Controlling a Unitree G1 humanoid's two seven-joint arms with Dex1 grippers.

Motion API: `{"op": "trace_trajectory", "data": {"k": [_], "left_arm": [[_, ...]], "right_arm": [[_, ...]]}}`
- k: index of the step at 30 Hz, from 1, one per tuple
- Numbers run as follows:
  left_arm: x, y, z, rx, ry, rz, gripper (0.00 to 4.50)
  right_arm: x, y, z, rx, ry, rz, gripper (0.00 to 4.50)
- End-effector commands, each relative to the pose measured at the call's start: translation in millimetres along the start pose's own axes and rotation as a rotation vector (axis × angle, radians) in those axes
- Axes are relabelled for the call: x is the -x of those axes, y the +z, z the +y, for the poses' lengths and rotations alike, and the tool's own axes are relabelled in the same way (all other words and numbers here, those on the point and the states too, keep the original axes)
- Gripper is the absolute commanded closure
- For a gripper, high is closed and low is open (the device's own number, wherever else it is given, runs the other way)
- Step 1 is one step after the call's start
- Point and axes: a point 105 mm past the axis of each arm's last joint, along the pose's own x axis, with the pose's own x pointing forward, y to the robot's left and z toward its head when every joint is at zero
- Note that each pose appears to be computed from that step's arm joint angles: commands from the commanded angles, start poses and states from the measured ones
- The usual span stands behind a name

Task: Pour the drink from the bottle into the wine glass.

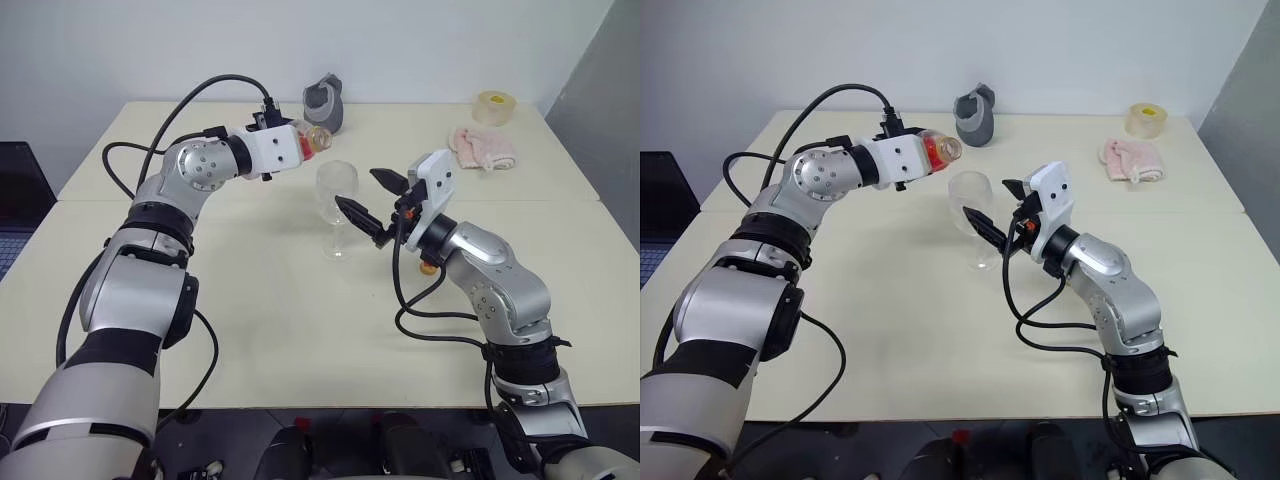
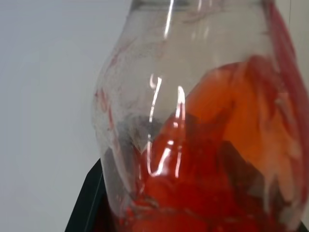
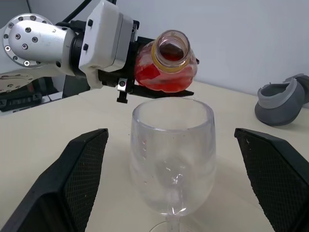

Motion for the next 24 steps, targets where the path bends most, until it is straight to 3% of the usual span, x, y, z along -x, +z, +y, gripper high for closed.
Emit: {"op": "trace_trajectory", "data": {"k": [1,24], "left_arm": [[-1.8,16.8,20.0,-0.064,0.044,-0.048,2.69],[-2.9,23.8,18.2,-0.211,-0.004,-0.057,2.69]], "right_arm": [[-1.1,16.0,0.6,0.037,0.005,-0.054,0.00],[-0.9,14.4,-1.9,0.039,-0.001,-0.057,0.00]]}}
